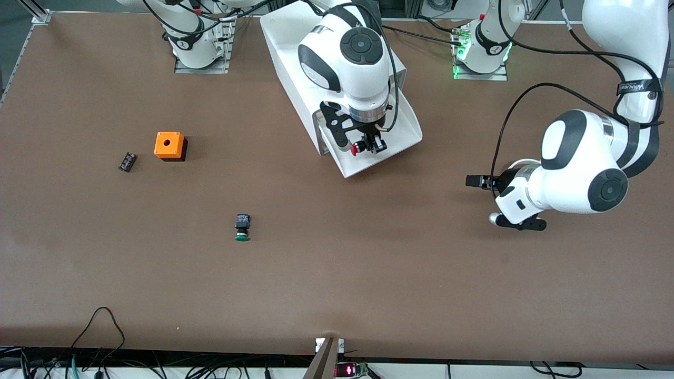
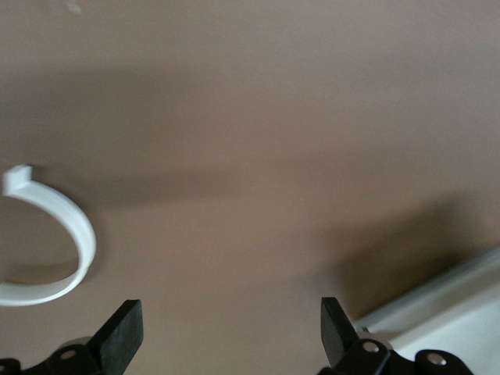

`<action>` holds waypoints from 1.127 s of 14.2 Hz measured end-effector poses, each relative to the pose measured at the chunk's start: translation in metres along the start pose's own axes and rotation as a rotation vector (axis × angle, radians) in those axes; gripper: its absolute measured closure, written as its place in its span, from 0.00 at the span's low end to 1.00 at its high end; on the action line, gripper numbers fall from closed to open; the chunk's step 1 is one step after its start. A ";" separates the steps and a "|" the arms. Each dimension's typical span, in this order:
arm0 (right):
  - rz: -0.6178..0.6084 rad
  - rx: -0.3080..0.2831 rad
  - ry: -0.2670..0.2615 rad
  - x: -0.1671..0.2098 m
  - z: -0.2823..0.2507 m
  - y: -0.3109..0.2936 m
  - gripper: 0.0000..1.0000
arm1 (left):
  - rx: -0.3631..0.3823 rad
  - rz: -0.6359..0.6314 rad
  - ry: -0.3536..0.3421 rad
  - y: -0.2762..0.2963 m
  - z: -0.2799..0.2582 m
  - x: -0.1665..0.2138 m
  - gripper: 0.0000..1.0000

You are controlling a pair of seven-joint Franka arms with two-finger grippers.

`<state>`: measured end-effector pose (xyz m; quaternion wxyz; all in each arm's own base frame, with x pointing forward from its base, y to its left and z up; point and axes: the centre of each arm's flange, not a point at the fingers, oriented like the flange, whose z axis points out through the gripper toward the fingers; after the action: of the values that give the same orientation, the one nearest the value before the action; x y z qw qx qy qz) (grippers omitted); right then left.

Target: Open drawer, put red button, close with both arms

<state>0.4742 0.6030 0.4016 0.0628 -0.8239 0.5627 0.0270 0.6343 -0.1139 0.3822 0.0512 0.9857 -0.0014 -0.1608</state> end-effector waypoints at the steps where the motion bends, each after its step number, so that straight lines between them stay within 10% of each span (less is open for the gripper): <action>1: 0.012 0.006 -0.005 -0.005 0.010 0.003 0.59 | 0.027 -0.034 0.028 0.006 -0.012 -0.003 0.00; 11: 0.022 0.003 0.000 -0.024 0.070 0.018 0.59 | 0.076 -0.145 0.123 0.000 -0.052 0.000 0.00; 16: 0.029 0.007 0.000 -0.023 0.069 0.016 0.34 | 0.074 -0.186 0.118 0.002 -0.048 0.002 0.00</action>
<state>0.4523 0.6278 0.3351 0.0652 -0.8154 0.5746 0.0262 0.6510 -0.1108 0.4270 -0.0002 0.9905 0.0873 -0.1062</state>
